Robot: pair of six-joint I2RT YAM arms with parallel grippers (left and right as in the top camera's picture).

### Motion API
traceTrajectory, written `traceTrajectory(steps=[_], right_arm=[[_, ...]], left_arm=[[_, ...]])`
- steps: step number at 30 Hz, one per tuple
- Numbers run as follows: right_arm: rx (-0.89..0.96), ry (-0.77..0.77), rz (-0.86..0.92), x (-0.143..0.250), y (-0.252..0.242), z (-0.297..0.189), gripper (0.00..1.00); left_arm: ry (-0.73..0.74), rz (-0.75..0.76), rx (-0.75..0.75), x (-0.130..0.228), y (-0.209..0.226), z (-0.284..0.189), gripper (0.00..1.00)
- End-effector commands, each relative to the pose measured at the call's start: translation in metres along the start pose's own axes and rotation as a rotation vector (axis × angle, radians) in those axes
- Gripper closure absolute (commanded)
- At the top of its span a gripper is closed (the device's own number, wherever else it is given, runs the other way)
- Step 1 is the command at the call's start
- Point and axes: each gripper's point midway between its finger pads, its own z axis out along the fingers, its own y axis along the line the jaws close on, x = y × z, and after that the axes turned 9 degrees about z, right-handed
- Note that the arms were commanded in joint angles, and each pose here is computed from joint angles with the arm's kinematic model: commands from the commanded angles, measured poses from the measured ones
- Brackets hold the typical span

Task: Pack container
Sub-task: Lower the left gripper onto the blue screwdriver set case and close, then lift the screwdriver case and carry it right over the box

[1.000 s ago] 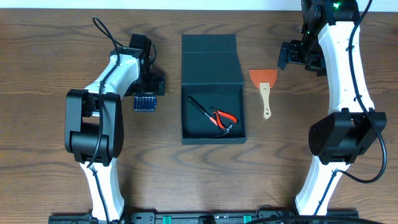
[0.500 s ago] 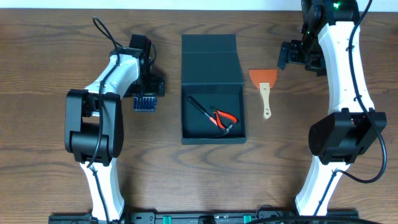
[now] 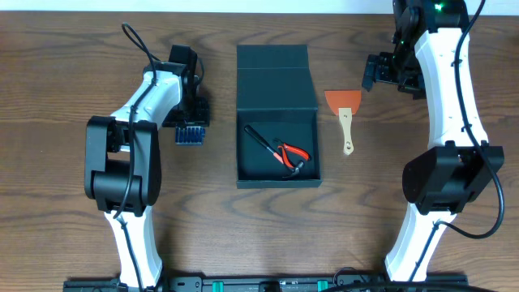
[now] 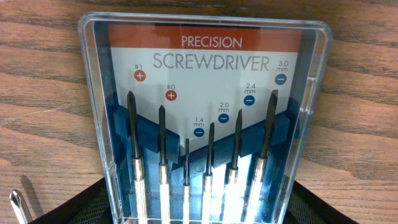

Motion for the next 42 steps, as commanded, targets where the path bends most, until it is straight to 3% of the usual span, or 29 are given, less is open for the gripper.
traceTrajectory(steps=[1, 5, 11, 22, 33, 42], right_arm=[[-0.009, -0.018, -0.005, -0.003, 0.001, -0.006, 0.01], [-0.009, -0.018, -0.005, -0.003, 0.001, -0.006, 0.01], [-0.009, -0.018, -0.005, -0.003, 0.001, -0.006, 0.01], [-0.009, -0.018, -0.005, -0.003, 0.001, -0.006, 0.01], [-0.009, -0.018, -0.005, -0.003, 0.001, -0.006, 0.01], [-0.009, -0.018, -0.005, -0.003, 0.001, -0.006, 0.01]], left_arm=[[0.053, 0.001, 0.010, 0.009, 0.000, 0.017, 0.34], [0.064, 0.000, 0.010, 0.012, 0.000, 0.017, 0.43], [0.065, 0.000, 0.010, 0.012, 0.001, 0.016, 0.44], [0.012, 0.000, 0.009, 0.000, 0.001, -0.005, 0.58], [-0.163, 0.001, -0.009, -0.027, 0.003, -0.075, 0.59], [-0.359, 0.008, 0.013, -0.030, -0.002, -0.161, 0.59]])
